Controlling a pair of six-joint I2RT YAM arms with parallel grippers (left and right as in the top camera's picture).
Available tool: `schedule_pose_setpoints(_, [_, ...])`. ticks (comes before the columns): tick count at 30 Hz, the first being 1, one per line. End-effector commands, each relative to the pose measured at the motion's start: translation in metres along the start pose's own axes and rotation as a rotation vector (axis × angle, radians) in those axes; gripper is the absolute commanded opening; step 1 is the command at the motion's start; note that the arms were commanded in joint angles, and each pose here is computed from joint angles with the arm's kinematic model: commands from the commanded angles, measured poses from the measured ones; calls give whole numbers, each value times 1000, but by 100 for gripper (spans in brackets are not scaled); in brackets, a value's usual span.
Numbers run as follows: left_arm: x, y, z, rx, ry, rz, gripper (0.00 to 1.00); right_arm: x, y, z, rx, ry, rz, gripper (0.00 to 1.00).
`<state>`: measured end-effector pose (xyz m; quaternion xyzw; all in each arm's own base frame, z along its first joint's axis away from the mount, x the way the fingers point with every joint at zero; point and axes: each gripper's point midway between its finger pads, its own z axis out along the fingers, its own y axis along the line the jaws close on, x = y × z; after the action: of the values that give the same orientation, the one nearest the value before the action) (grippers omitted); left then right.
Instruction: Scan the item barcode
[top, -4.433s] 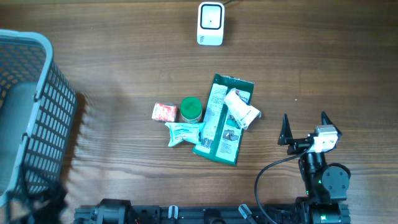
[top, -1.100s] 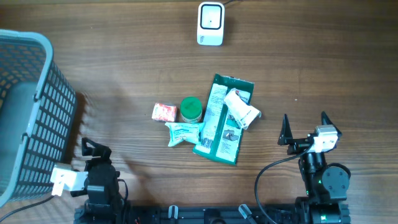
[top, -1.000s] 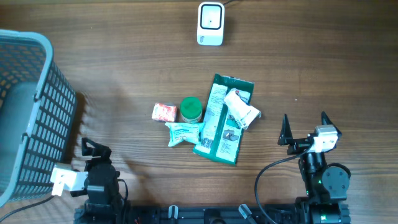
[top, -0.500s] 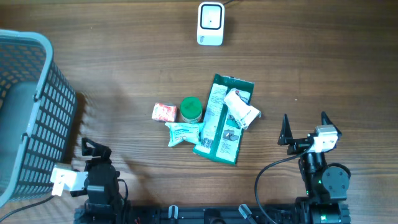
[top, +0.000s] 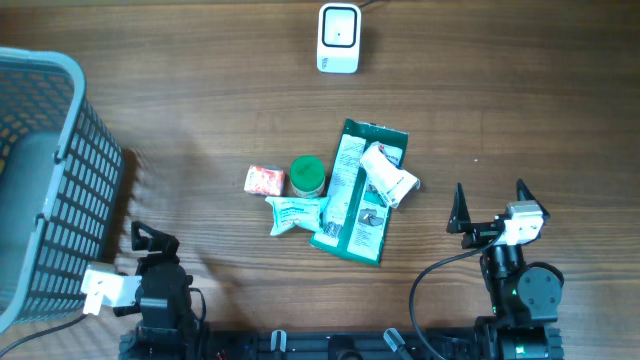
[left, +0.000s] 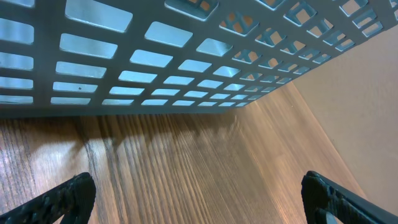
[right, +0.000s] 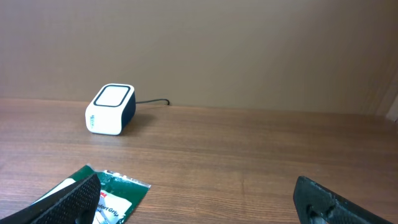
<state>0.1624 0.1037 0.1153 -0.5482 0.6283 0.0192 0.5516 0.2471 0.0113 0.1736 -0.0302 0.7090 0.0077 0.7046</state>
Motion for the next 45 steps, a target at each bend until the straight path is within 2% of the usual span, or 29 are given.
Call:
schedule_pose_setpoints(1, [3,2,1,-4,3,10,100,-1,2,0,-12,-6,-14,100])
schedule_pose_setpoints(21, [3,2,1,-4,3,10,100,-1,2,0,-12,-5,-15,100])
schedule_pose_setpoints(23, [3,2,1,-4,3,10,100,-1,0,0,-3,-6,-71,100])
schedule_pose_setpoints(24, [3,2,1,-4,3,10,100,-5,9,0,-50,-21,-24,100])
schedule_pose_setpoints(28, [3,2,1,-4,3,10,100,-24,-7,-2,29,-94,271,100])
schedule_pose_setpoints(34, [3,2,1,-4,3,10,100,-80,-7,-12,9,-190,238,100])
schedule_pose_setpoints(40, [3,2,1,-4,3,10,100,-112,-1,8,-26,-89,243,100])
schedule_pose_setpoints(45, [3,2,1,-4,3,10,100,-122,11,59,-90,64,314,100])
